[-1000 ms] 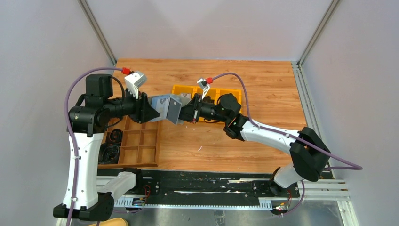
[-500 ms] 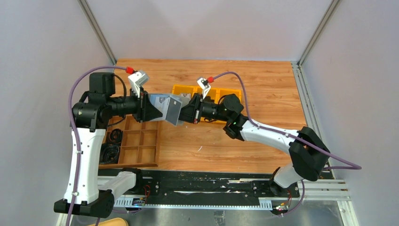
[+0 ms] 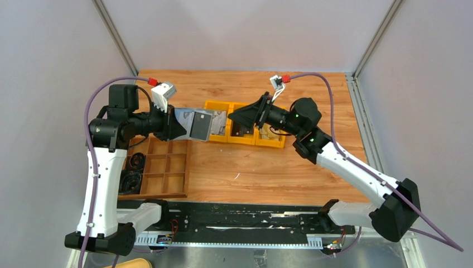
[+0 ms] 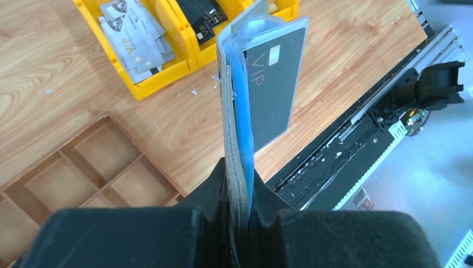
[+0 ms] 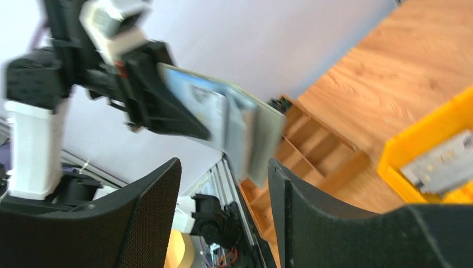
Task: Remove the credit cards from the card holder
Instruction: Remove the credit card from the card holder.
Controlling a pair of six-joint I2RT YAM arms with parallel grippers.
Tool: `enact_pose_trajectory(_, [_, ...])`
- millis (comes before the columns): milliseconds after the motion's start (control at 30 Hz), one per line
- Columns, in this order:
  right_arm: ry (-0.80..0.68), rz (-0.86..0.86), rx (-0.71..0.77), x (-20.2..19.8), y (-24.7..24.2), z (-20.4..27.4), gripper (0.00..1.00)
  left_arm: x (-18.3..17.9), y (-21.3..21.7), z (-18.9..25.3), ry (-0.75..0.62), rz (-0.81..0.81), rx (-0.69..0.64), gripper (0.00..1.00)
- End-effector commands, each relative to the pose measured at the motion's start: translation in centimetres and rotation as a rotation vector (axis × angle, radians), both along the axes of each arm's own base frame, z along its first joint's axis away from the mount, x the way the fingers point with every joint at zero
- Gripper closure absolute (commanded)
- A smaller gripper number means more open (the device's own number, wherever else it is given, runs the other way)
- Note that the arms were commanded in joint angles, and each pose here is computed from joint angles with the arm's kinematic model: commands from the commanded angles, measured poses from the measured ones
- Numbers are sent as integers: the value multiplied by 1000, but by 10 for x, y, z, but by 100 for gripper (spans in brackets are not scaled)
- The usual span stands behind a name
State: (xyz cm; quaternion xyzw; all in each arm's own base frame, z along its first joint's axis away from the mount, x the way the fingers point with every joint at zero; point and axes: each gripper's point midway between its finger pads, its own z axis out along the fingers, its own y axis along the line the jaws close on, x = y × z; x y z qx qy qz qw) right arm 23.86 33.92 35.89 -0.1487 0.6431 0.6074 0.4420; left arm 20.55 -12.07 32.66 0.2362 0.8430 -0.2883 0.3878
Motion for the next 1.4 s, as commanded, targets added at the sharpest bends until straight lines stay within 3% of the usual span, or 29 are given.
enact_pose_trajectory(0, [-76,109,15,-26,19,37,41,9,1,-2,-9,27,-2,90])
enact_pose_trajectory(67, [-55,229,37,-44,41,42,46,8,-3,3,-17,23,-29,88])
enact_pose_trajectory(233, [16,435,120,-73,77,41,46,-10,-21,17,-17,-85,-129,83])
enact_pose_trajectory(400, [83,465,107,-69,87,19,44,-37,-39,39,-23,-223,-252,70])
enact_pose_trajectory(567, [100,442,98,-65,84,10,43,-60,-51,55,-4,-343,-359,66])
enact_pose_trajectory(633, [105,433,106,-66,81,10,43,-60,-52,56,-1,-345,-363,74])
enact_pose_trajectory(733, [115,441,135,-67,80,10,47,-51,-48,50,-3,-299,-325,100])
enact_pose_trajectory(1033, [107,482,205,-74,77,27,73,-22,-33,40,-14,-143,-221,100])
enact_pose_trajectory(1067, [105,485,214,-75,76,29,78,-22,-33,40,-15,-138,-219,94])
enact_pose_trajectory(1100, [105,487,219,-75,75,31,86,-21,-32,39,-10,-136,-219,77])
enact_pose_trajectory(1200, [98,486,224,-76,75,35,98,-24,-35,33,16,-154,-234,60])
enact_pose_trajectory(1267, [90,486,224,-76,74,36,100,-33,-42,28,67,-204,-285,44])
enact_pose_trajectory(1300, [89,486,221,-76,74,37,100,-39,-45,26,98,-229,-314,39])
enact_pose_trajectory(1367, [86,488,213,-76,75,37,100,-46,-50,21,141,-273,-358,39])
